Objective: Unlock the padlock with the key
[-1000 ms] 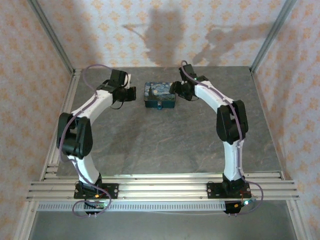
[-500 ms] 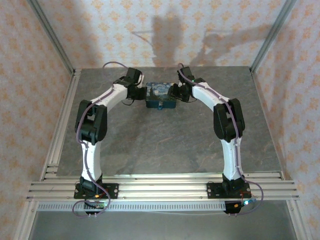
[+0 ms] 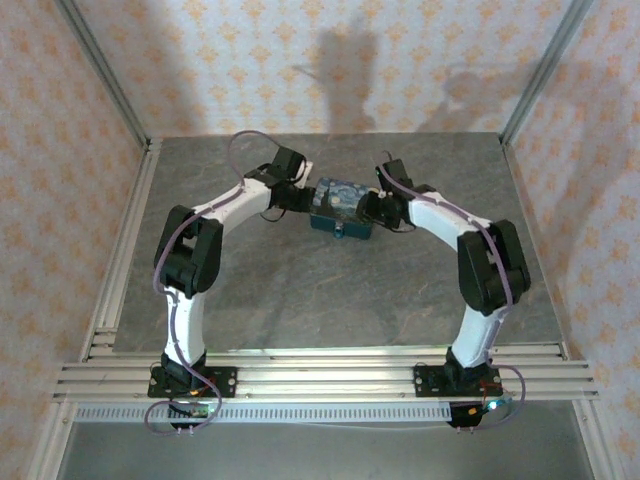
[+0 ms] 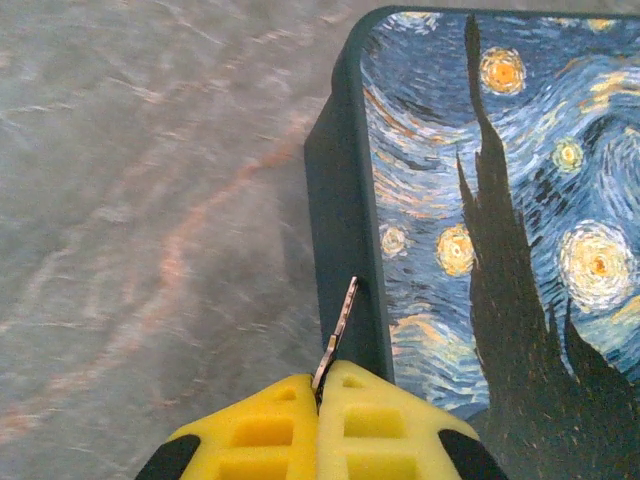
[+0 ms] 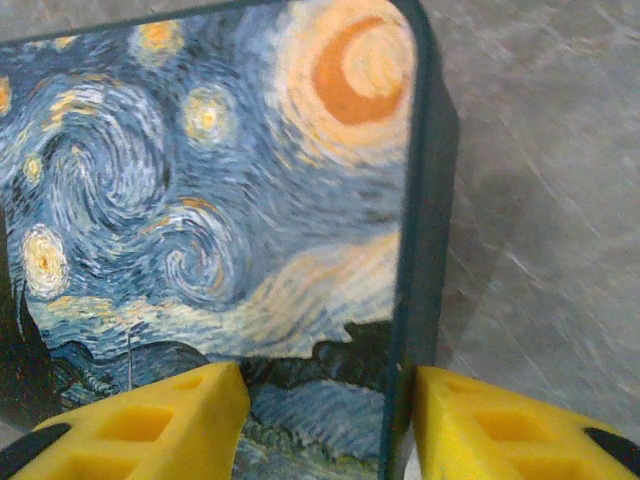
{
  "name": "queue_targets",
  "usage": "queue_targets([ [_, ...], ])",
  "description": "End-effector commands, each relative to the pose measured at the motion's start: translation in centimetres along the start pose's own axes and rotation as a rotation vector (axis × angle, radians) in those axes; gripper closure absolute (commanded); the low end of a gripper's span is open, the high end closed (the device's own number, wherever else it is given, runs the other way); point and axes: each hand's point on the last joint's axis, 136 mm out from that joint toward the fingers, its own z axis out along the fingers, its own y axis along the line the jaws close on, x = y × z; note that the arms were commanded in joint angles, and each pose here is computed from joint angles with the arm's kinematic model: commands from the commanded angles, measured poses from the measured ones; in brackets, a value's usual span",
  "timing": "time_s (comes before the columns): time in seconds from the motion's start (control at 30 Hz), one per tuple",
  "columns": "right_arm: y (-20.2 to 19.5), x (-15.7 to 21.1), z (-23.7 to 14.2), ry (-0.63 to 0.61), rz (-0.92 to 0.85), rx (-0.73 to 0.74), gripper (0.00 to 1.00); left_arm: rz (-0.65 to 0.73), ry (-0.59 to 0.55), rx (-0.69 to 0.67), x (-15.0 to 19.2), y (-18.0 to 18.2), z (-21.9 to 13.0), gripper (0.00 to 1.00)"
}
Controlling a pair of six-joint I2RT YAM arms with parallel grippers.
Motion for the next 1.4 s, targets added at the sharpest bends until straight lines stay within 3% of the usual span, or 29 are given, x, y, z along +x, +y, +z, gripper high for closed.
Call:
queue_targets([
  [0.0, -1.3, 2.8, -1.3, 0.029, 0.017, 0.064, 0.44, 0.027, -0.018, 0.186, 0.8, -4.9, -1.0, 1.0],
  [0.27, -2.9, 0.4, -8.9, -0.189, 0.033, 0.159, 0.38, -0.039, -0.08, 0.239, 0.6, -4.1, -3.9, 1.0],
  [0.4, -1.5, 2.6, -11.0, -0.288, -0.081, 0.241, 0.4, -0.063, -0.092, 0.236, 1.5, -3.0, -5.0, 1.0],
  [0.57, 1.5, 7.2, -8.4, -0.279, -0.162, 0.25, 0.41, -0.078, -0.122, 0.241, 2.9, -2.1, -6.5, 1.0],
  [0.7, 2.0, 8.9, -4.8, -0.223, -0.129, 0.249, 0.42, -0.065, -0.125, 0.26, 5.0, -1.9, -7.4, 1.0],
  [0.83, 2.5, 9.2, -2.4, -0.209, -0.108, 0.234, 0.45, -0.076, -0.168, 0.323, 6.8, -2.6, -8.3, 1.0],
  [1.03, 2.2, 9.0, 0.0, -0.202, -0.127, 0.287, 0.48, -0.058, -0.123, 0.314, 9.4, -2.2, -8.0, 1.0],
  [1.37, 1.4, 8.0, 1.8, -0.262, -0.126, 0.34, 0.49, -0.038, -0.136, 0.355, 10.5, -2.7, -8.1, 1.0],
])
